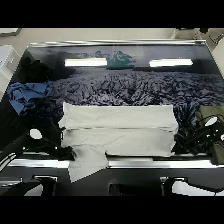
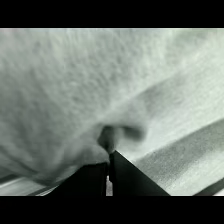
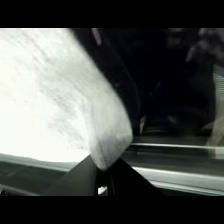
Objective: Fold the clothes and pants, and hang the long-sleeved shirts on hangers.
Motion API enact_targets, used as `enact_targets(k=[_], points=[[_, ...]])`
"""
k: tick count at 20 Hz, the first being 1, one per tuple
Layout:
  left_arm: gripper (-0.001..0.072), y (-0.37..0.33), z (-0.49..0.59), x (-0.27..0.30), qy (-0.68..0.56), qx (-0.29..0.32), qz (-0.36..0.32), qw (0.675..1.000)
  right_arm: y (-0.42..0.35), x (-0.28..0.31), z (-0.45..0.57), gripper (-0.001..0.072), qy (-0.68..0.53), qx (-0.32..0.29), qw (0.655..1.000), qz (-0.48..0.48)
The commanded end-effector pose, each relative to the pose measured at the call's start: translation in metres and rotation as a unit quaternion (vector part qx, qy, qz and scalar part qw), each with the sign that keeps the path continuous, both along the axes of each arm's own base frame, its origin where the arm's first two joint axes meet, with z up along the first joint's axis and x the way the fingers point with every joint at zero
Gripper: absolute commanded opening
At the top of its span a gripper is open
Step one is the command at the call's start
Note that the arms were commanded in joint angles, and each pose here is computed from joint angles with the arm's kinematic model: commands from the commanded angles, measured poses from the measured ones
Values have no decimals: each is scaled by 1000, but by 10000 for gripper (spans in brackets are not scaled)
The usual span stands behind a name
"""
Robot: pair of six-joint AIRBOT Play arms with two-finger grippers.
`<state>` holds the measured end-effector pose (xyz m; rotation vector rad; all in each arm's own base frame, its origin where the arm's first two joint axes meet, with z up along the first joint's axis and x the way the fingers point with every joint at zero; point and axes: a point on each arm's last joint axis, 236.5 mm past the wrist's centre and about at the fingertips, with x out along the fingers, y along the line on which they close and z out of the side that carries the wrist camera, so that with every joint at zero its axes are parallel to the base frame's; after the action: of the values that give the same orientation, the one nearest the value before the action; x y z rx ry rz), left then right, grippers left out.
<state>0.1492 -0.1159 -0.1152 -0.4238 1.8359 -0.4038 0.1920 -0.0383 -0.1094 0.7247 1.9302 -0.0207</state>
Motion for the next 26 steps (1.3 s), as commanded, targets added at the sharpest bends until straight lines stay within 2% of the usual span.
enact_targets(k=[1, 4, 8, 12, 14, 16, 19, 21, 25, 26], points=[[24, 19, 23, 17, -12, 17, -33, 999, 3, 17, 21, 46, -23, 14, 1000, -8], [23, 36, 59, 80, -87, 24, 8, 996, -6, 61, 48, 45, -74, 5, 996, -43], [23, 48, 96, 153, -167, 37, 12, 985, -37, 129, 78, 44, -172, -44, 981, -81], [24, 52, 111, 225, -206, 37, 32, 977, -44, 186, 88, 45, -239, -35, 965, -105], [23, 47, 108, 251, -204, 20, 46, 978, -34, 212, 79, 45, -263, -43, 960, -80], [24, 48, 100, 268, -194, 20, 63, 979, -22, 237, 69, 46, -289, -56, 954, -55], [24, 51, 82, 283, -191, 25, 77, 978, -22, 258, 54, 47, -301, -78, 948, -66], [25, 48, 63, 284, -175, 24, 76, 981, -22, 254, 41, 47, -278, -80, 954, -79], [28, 25, 42, 280, -143, -1, 72, 987, -40, 231, 23, 49, -221, -122, 965, -73], [68, 22, 42, 279, -143, -4, 71, 987, -42, 226, 23, 64, -211, -126, 967, -71]])
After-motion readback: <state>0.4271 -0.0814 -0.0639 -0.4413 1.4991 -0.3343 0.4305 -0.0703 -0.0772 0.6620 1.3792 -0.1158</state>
